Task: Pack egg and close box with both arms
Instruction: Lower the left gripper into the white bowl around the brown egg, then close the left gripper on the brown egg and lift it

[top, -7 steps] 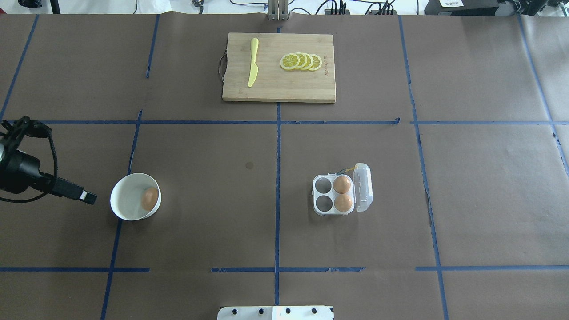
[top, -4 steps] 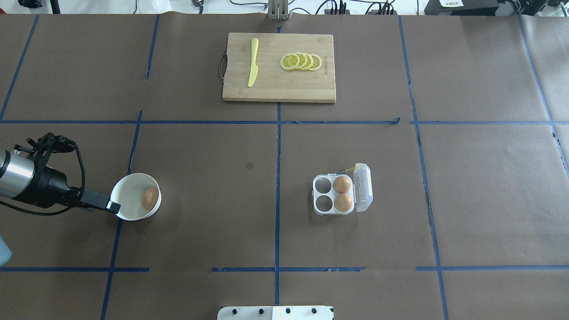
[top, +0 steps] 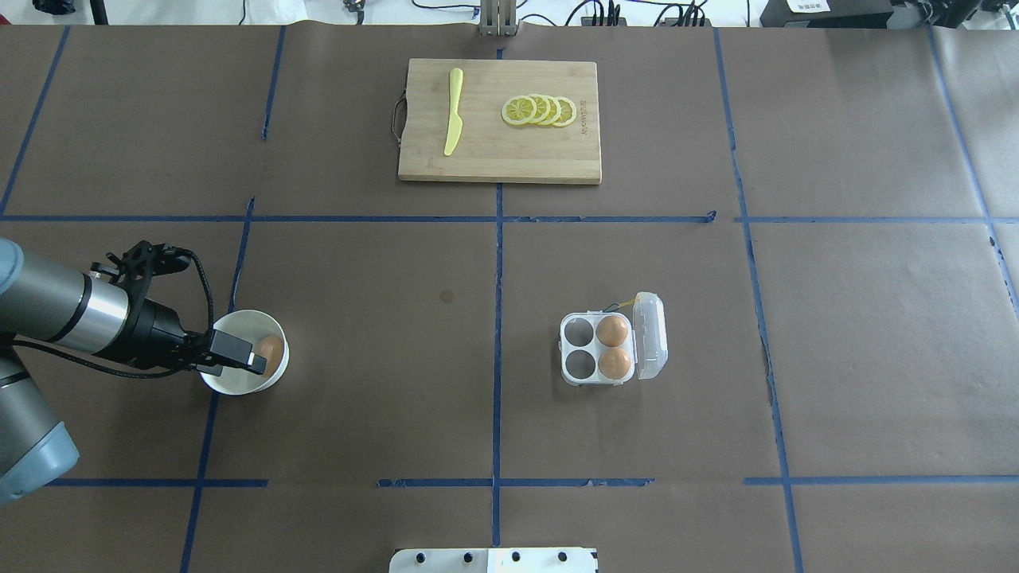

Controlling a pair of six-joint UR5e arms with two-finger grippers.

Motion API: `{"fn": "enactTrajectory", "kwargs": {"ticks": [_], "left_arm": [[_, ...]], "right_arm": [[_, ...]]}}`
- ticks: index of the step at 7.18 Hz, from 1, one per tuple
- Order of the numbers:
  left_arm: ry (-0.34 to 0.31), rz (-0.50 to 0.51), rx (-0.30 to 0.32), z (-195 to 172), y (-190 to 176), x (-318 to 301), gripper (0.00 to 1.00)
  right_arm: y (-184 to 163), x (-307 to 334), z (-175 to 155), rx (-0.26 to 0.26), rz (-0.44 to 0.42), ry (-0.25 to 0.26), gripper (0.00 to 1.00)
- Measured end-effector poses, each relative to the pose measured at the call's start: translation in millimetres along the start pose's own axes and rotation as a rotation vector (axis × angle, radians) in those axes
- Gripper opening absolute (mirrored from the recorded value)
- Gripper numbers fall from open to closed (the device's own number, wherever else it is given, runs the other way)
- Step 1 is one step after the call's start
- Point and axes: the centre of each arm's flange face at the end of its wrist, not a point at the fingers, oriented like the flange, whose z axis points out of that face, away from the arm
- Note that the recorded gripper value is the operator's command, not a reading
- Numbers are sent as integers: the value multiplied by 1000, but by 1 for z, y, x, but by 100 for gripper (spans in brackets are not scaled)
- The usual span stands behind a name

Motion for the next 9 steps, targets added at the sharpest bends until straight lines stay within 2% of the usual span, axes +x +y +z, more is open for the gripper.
{"fn": "enactTrajectory", "kwargs": {"ticks": [5,9], "left_arm": [[-22,-25,-10,14,-4,-10,74],[-38,-23,24,24,-13,-10,68]], "right_arm": [[1,3,2,-4,7,0,100],[1,6,5,-8,11,0,100]]}}
